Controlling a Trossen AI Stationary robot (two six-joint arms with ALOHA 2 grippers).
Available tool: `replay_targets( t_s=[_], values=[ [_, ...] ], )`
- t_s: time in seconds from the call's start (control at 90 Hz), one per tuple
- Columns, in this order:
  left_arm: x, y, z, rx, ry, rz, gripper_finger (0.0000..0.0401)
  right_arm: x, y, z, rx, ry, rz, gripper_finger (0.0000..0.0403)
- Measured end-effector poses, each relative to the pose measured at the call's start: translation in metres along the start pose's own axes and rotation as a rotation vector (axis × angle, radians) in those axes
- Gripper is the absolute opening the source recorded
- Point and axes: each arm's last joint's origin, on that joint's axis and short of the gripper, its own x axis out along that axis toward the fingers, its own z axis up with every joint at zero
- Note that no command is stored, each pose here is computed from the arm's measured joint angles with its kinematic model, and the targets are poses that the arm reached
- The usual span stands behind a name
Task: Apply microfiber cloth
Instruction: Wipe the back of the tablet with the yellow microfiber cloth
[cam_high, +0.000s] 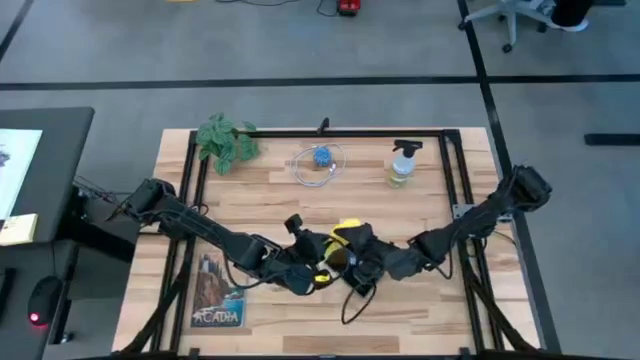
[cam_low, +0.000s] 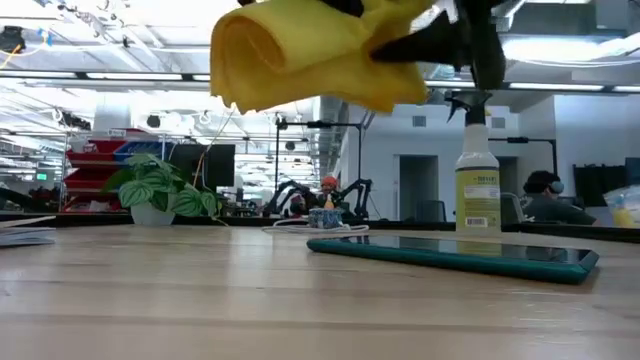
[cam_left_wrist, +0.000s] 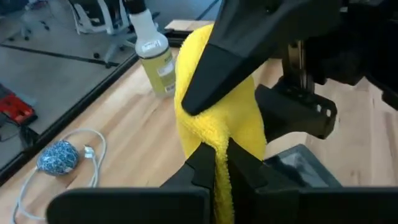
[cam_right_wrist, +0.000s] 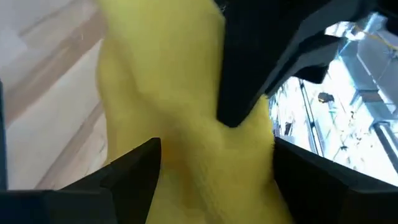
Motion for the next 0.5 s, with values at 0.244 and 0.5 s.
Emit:
replay_targets(
  t_s=[0.244, 0.5],
  values=[
    [0.0000, 0.0001, -0.0002, 0.001, 0.001, 0.001, 0.0000, 0.0040, 0.0005, -0.0046, 0.082, 0.021, 0.015, 0.0182],
    [0.0002, 0.0012, -0.0012, 0.015, 0.001, 0.022, 0.0042, 0.0032, 0.0098, -0.0081, 0.217, 0.053, 0.079, 0.0038]
  ],
)
